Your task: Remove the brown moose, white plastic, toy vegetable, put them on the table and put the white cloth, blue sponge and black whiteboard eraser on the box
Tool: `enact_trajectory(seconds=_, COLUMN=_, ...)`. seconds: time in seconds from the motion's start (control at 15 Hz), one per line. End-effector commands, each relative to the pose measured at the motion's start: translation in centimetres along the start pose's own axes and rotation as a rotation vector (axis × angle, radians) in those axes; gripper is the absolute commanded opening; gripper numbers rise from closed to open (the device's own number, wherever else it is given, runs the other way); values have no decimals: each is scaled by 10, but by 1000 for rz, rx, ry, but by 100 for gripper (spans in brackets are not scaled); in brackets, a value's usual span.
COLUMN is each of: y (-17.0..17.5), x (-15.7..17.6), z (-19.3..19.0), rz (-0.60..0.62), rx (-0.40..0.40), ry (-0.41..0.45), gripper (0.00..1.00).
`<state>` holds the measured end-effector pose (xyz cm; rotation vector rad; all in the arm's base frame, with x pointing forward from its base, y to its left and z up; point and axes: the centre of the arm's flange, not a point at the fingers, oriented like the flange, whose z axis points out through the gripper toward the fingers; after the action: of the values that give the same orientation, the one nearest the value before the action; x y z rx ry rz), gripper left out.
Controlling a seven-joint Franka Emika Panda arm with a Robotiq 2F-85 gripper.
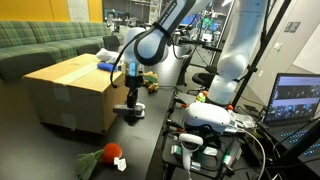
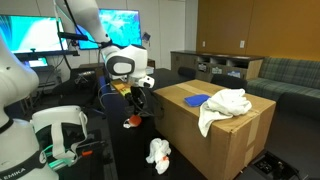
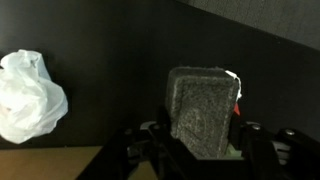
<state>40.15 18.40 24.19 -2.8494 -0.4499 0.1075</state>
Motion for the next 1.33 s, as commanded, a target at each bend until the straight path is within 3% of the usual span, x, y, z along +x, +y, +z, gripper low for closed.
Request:
enact_trajectory(seconds=0.0, y=-3, x=1, z=-92, rz=2, rx=-57, ry=62, gripper=33)
enact_trajectory(seconds=0.27, y=-9, x=13, z=-173, rz=-7, rx=-82, ry=132, gripper=33)
enact_trajectory(seconds=0.53, y=-11, x=40, z=-211, rz=12, rx=-139, ry=225, gripper=33)
enact_trajectory(seconds=0.87, y=-20, x=96, z=-206, rz=55, rx=-221, ry=321, gripper=33)
enact_trajectory(seconds=1.27, y=-17, x=168, z=-151, rz=91, rx=-335, ry=352, gripper=33)
